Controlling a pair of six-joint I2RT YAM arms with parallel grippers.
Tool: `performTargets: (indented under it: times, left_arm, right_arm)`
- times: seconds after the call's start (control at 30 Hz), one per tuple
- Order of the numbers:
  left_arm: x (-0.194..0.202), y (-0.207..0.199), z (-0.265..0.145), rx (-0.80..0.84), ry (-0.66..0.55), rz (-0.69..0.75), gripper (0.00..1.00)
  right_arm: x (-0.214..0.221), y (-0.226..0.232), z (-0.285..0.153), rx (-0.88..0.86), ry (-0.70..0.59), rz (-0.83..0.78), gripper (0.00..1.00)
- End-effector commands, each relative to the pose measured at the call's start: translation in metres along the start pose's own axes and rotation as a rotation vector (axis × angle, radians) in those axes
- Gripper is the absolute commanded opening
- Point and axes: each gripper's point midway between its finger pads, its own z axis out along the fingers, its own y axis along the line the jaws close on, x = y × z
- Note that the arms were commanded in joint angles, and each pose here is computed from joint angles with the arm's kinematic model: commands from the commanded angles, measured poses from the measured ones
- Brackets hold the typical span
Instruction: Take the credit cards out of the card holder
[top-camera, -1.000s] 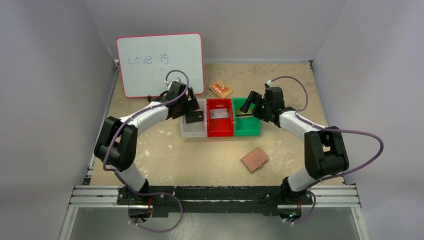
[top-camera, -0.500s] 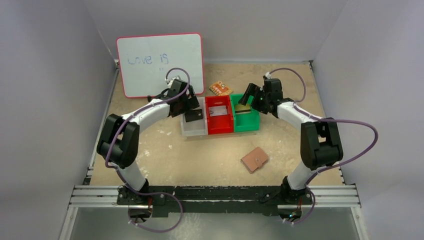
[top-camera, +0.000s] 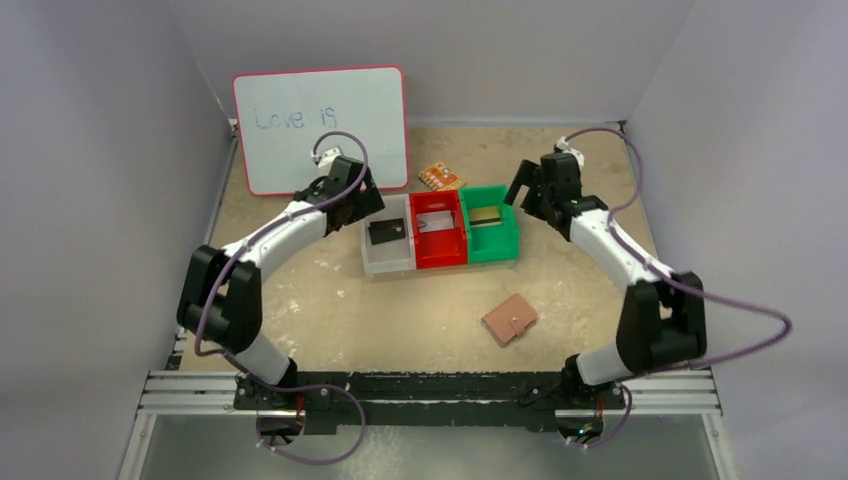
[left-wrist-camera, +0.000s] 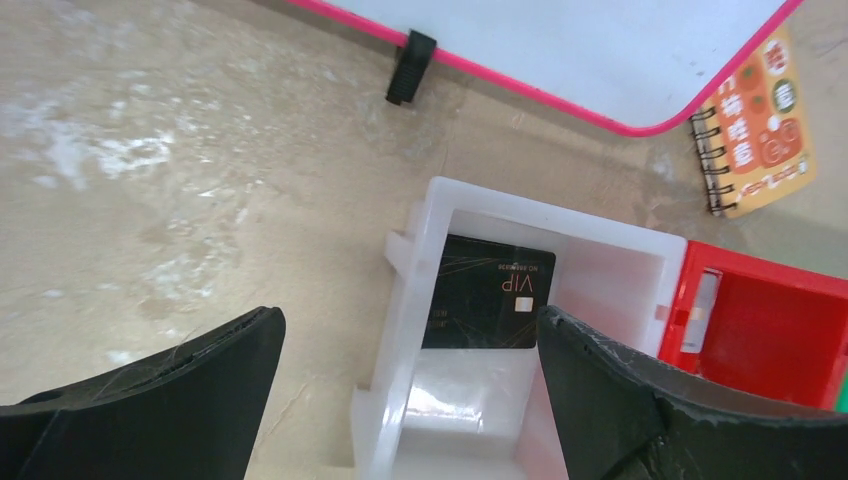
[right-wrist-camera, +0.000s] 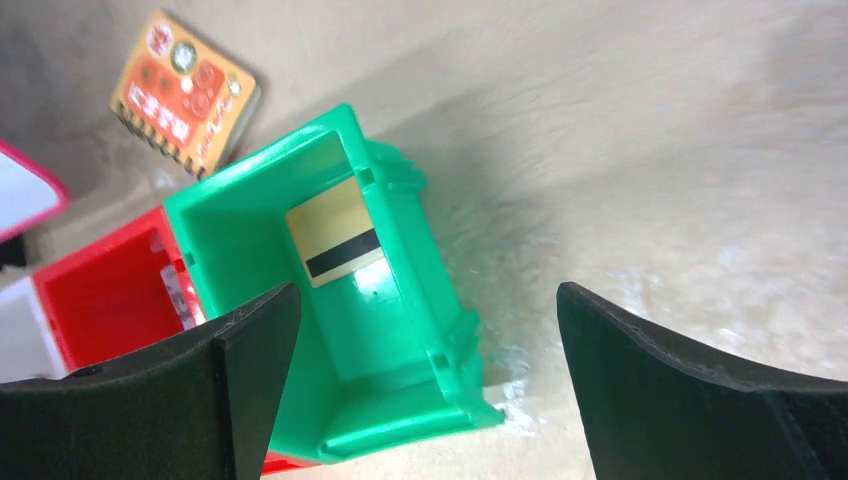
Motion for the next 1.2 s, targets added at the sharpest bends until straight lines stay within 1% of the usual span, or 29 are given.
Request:
performTargets:
  times: [0.0, 0.1, 0.2, 0.3, 0.43, 0.53, 0.63, 0.7, 0.77, 0.8, 0.87, 0.93, 1.0, 1.07, 1.1, 1.17]
  left_arm:
    - [-0.046, 0.009, -0.045, 0.017, -0.182, -0.047, 0.98]
    - [-0.049, 0.02, -0.066, 0.025, -0.218, -0.067, 0.98]
    - [-0.038, 0.034, -0.082, 0.045, -0.219, -0.088, 0.98]
    - [-0.013, 0.042, -0.093, 0.108, -0.174, -0.093, 0.98]
    - [0.022, 0.045, -0.097, 0.19, -0.088, -0.082, 0.98]
    - [0.037, 0.032, -0.098, 0.273, -0.023, -0.093, 0.97]
    - [0.047, 0.009, -0.102, 0.392, 0.041, -0.116, 0.96]
    - [0.053, 0.004, -0.104, 0.423, 0.069, -0.125, 0.95]
    - [0.06, 0.004, -0.107, 0.433, 0.101, -0.128, 0.94]
    - [0.066, 0.005, -0.108, 0.433, 0.124, -0.125, 0.93]
    - [0.085, 0.017, -0.107, 0.397, 0.186, -0.115, 0.92]
    - [0.109, 0.025, -0.106, 0.391, 0.249, -0.118, 0.91]
    - [0.128, 0.024, -0.107, 0.427, 0.299, -0.136, 0.89]
    - [0.137, 0.019, -0.108, 0.467, 0.301, -0.15, 0.88]
    - [0.14, 0.018, -0.107, 0.473, 0.293, -0.159, 0.87]
    - [0.141, 0.01, -0.106, 0.488, 0.272, -0.168, 0.87]
  right_arm:
    - [-0.019, -0.033, -0.054, 0.126, -0.139, 0.092, 1.0]
    - [0.019, -0.05, -0.069, 0.14, -0.077, 0.186, 1.0]
    - [0.073, -0.061, -0.077, 0.131, 0.07, 0.246, 1.0]
    - [0.107, -0.067, -0.084, 0.104, 0.153, 0.254, 1.0]
    - [0.153, -0.075, -0.096, 0.07, 0.245, 0.329, 1.0]
    - [0.164, -0.074, -0.103, 0.02, 0.25, 0.358, 1.0]
    - [0.166, -0.061, -0.105, -0.083, 0.248, 0.352, 1.0]
    - [0.171, -0.056, -0.109, -0.112, 0.275, 0.348, 1.0]
    - [0.174, -0.06, -0.112, -0.088, 0.289, 0.35, 1.0]
    - [0.174, -0.067, -0.112, -0.048, 0.283, 0.356, 1.0]
    - [0.178, -0.081, -0.112, 0.047, 0.284, 0.39, 1.0]
    - [0.186, -0.088, -0.114, 0.113, 0.326, 0.424, 1.0]
    - [0.189, -0.09, -0.112, 0.135, 0.357, 0.391, 0.98]
    - [0.195, -0.088, -0.106, 0.114, 0.399, 0.336, 0.99]
    - [0.198, -0.083, -0.104, 0.08, 0.419, 0.324, 0.99]
    - [0.204, -0.081, -0.098, 0.073, 0.446, 0.315, 0.99]
